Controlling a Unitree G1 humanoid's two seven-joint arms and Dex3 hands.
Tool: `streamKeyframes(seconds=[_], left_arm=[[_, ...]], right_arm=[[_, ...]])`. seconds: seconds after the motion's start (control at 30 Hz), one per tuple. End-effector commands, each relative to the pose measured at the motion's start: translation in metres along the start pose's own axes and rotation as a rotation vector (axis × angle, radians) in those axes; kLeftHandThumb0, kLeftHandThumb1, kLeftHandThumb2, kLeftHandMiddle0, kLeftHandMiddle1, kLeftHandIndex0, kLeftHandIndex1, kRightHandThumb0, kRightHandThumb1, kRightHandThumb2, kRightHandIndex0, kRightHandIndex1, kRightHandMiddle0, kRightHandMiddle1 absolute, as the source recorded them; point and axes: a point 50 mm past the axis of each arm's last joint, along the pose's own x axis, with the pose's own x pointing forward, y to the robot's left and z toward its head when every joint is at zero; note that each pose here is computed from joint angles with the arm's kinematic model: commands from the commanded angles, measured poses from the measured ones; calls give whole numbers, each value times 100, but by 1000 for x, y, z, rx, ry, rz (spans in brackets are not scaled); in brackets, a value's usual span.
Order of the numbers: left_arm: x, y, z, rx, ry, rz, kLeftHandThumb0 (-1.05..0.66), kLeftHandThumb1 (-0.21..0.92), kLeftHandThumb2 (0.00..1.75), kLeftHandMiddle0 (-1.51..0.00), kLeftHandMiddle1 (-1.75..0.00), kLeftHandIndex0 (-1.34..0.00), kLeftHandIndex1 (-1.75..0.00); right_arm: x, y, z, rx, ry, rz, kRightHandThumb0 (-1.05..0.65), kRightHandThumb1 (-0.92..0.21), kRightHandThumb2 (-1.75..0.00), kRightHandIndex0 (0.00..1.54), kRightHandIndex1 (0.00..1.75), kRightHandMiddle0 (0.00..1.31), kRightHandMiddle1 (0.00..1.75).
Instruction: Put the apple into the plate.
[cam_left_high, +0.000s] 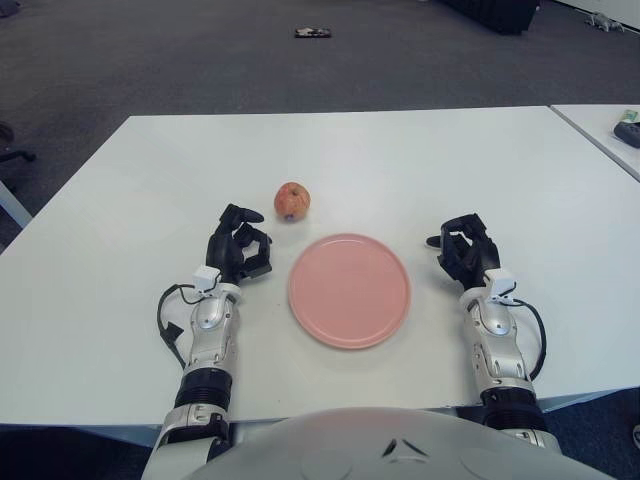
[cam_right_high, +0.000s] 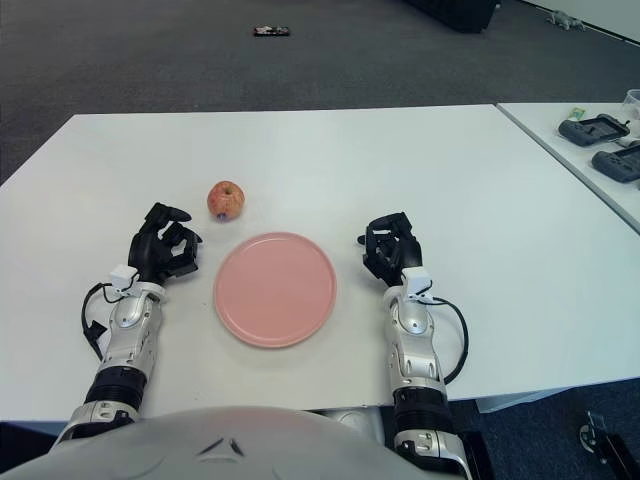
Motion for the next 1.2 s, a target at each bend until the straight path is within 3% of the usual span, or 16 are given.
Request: streamKeyframes(seconds=[0.0, 0.33, 0.47, 0.5, 0.6, 0.7, 0.8, 1.0, 1.17], left_arm=[[4, 2, 2, 74, -10, 8, -1, 32, 133, -60, -174, -38, -175], [21, 0, 7, 498, -36, 40, -1, 40, 121, -59, -167, -32, -175], [29, -3, 14, 634, -62, 38, -1, 53, 101, -54, -155, -27, -175], [32, -4, 16, 658, -69, 36, -1, 64, 84, -50, -150, -23, -175], [41, -5, 23, 720, -73, 15, -1, 82, 59, -42, -145, -16, -175], [50, -3, 22, 750, -56, 8, -42, 75, 75, -21, -136, -5, -146], [63, -3, 20, 775, -27, 5, -58, 68, 80, -8, -125, -2, -123], [75, -7, 13, 805, 4, -1, -78, 62, 71, -1, -72, 0, -62], [86, -17, 17, 804, -9, -59, -87, 60, 67, 0, -41, 0, -30]], right_arm=[[2, 2, 4, 13, -18, 0, -37, -76, -75, 50, 124, 29, 175], [2, 2, 4, 15, -21, 1, -37, -76, -76, 50, 124, 29, 175], [2, 2, 4, 20, -19, 1, -37, -76, -76, 50, 124, 29, 175], [2, 2, 4, 21, -19, 0, -37, -76, -76, 50, 123, 29, 175], [2, 3, 4, 20, -21, 2, -37, -76, -75, 50, 123, 28, 175], [2, 3, 4, 14, -21, 4, -37, -77, -74, 49, 123, 28, 175], [2, 2, 3, 8, -18, 4, -36, -77, -73, 49, 123, 28, 175], [3, 2, 2, 4, -11, -1, -37, -77, -74, 50, 123, 28, 175], [3, 2, 2, 1, -11, -2, -37, -76, -74, 50, 123, 28, 175]])
